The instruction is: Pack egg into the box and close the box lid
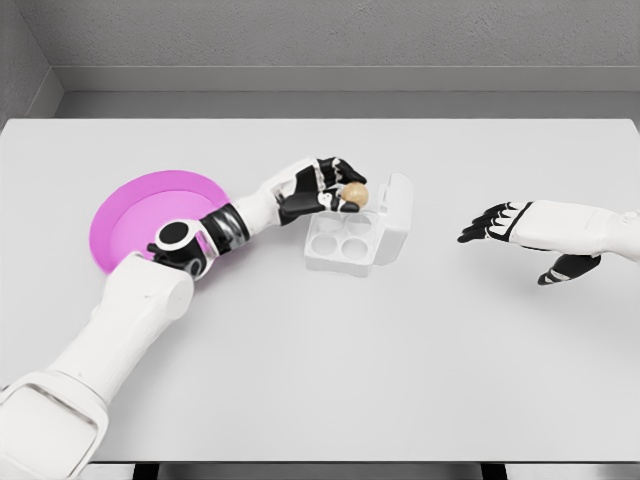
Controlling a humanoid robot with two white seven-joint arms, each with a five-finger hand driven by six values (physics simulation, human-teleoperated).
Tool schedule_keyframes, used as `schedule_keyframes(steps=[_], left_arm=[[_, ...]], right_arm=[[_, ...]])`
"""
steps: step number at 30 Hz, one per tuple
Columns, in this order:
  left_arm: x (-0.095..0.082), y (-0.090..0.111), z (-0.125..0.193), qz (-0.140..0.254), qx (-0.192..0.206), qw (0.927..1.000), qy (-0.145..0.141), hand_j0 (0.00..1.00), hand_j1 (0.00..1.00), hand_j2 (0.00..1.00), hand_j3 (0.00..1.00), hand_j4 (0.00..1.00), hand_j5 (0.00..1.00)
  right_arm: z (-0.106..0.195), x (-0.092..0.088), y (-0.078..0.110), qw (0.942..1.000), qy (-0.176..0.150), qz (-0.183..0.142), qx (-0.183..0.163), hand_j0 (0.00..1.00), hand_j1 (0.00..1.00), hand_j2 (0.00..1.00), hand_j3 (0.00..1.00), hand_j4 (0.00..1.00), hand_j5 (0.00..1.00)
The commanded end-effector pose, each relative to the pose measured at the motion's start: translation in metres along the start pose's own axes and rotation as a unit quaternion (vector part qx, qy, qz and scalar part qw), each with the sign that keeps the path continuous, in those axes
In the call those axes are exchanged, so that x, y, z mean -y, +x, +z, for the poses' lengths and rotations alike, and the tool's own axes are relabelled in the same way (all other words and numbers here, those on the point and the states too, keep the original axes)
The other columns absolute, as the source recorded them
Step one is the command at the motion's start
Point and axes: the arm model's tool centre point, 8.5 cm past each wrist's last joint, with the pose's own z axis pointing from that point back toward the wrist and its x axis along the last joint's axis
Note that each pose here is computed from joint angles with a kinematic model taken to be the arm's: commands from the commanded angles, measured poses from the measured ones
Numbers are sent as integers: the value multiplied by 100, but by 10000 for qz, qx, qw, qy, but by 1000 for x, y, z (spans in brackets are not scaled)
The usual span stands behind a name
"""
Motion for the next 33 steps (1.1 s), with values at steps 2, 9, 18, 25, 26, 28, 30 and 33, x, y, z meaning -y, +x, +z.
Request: schedule_keyframes(steps=[2,9,18,25,26,28,30,33], left_arm=[[8,-1,-6,25,42,10000,-87,37,37,37,37,37,37],[14,-1,-6,62,133,9998,-148,37,37,37,37,37,37],[16,0,-2,49,168,9997,-173,50,50,50,50,50,50],[15,-2,0,50,153,9997,-160,71,71,71,71,71,71],[16,-2,0,43,149,9998,-161,72,72,72,72,72,72],[16,-3,0,49,144,9998,-159,72,72,72,72,72,72],[16,-3,0,49,144,9998,-159,73,73,73,73,73,73],[13,-3,3,30,137,9998,-131,78,78,78,78,78,78]], right_arm=[[1,1,0,10000,-18,-22,-3,100,100,100,100,100,100],[1,1,0,10000,-18,-25,-7,100,100,100,100,100,100],[0,1,0,10000,-19,-17,3,100,100,100,100,100,100],[1,1,0,10000,-15,-15,-3,100,100,100,100,100,100],[1,1,0,10000,-15,-15,-3,100,100,100,100,100,100],[1,1,0,10000,-15,-15,-3,100,100,100,100,100,100],[1,1,0,10000,-15,-15,-3,100,100,100,100,100,100],[1,1,0,10000,-19,-21,0,100,100,100,100,100,100]])
